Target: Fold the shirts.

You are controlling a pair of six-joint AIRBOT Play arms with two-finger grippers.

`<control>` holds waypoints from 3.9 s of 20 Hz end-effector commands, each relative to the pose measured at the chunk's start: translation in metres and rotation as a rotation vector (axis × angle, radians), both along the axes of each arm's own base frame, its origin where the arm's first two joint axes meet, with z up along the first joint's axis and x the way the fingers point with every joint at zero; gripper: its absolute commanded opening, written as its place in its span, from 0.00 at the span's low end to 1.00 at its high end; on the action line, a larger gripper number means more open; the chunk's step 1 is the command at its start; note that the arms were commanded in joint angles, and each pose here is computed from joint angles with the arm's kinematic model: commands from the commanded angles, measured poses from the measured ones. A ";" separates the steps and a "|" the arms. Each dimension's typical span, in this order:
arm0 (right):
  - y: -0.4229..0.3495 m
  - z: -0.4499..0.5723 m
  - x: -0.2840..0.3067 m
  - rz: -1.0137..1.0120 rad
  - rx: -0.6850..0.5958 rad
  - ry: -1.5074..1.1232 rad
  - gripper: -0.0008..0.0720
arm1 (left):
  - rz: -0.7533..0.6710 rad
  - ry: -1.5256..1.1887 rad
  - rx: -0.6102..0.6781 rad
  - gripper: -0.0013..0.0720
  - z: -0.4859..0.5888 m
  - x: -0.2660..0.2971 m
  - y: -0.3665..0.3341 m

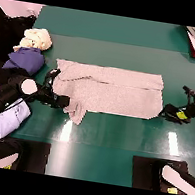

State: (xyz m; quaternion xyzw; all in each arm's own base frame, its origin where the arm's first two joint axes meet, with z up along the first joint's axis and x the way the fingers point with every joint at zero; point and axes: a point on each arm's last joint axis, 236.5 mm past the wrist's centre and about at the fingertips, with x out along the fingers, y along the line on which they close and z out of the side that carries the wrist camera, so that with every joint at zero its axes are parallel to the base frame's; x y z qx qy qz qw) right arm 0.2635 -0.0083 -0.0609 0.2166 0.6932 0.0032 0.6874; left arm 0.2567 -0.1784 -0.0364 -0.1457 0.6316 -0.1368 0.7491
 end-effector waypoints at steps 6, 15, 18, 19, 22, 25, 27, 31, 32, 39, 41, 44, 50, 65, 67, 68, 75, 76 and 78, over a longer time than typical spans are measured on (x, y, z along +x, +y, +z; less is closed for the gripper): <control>0.023 -0.024 0.025 -0.023 0.038 -0.050 0.52 | -0.028 0.002 0.007 0.05 0.001 -0.003 0.000; 0.019 0.031 -0.033 0.079 0.012 0.002 0.03 | -0.123 -0.024 -0.017 0.05 0.064 -0.038 0.004; 0.017 0.061 -0.060 0.030 0.018 0.004 0.03 | -0.133 -0.005 -0.076 0.05 0.099 -0.069 0.002; 0.016 0.068 -0.063 0.016 0.011 -0.015 0.03 | -0.141 -0.016 -0.102 0.05 0.110 -0.074 -0.001; 0.012 0.083 -0.058 -0.026 -0.022 -0.104 0.03 | -0.119 -0.099 -0.133 0.05 0.134 -0.063 -0.005; 0.013 0.088 -0.038 -0.055 -0.012 -0.186 0.03 | -0.060 -0.247 -0.097 0.05 0.140 -0.025 0.004; 0.019 0.089 -0.020 -0.066 0.038 -0.196 0.03 | -0.030 -0.340 -0.033 0.05 0.141 0.001 0.017; 0.018 0.095 0.040 -0.037 0.028 -0.258 0.03 | -0.032 -0.351 0.154 0.05 0.110 0.031 0.046; 0.019 0.093 0.054 -0.023 0.030 -0.257 0.03 | -0.037 -0.334 0.184 0.05 0.099 0.038 0.048; 0.036 0.054 0.127 0.054 0.046 -0.202 0.03 | -0.018 -0.289 0.209 0.05 0.041 0.083 0.039; 0.039 0.040 0.137 0.064 0.053 -0.171 0.03 | 0.018 -0.283 0.211 0.05 0.030 0.095 0.047; 0.045 0.025 0.142 0.079 0.060 -0.140 0.03 | 0.075 -0.282 0.214 0.05 0.028 0.105 0.064; 0.033 0.027 0.151 0.041 0.049 -0.175 0.50 | 0.086 -0.282 0.223 0.74 0.028 0.107 0.072; -0.017 0.002 0.105 0.141 0.337 -0.078 0.88 | 0.027 -0.206 0.077 0.05 0.054 0.091 0.034; -0.008 -0.005 0.108 0.150 0.379 -0.076 0.87 | 0.027 -0.199 0.071 0.05 0.054 0.090 0.033; -0.006 -0.008 0.108 0.153 0.386 -0.071 0.83 | 0.029 -0.197 0.065 0.05 0.054 0.089 0.032; 0.030 -0.001 0.117 0.254 0.436 -0.128 0.42 | -0.036 -0.269 0.004 0.05 0.064 0.089 -0.013; 0.035 -0.001 0.117 0.279 0.439 -0.134 0.25 | -0.042 -0.288 -0.020 0.05 0.068 0.090 -0.024; 0.046 0.001 0.113 0.315 0.453 -0.122 0.03 | -0.052 -0.283 -0.070 0.05 0.070 0.091 -0.046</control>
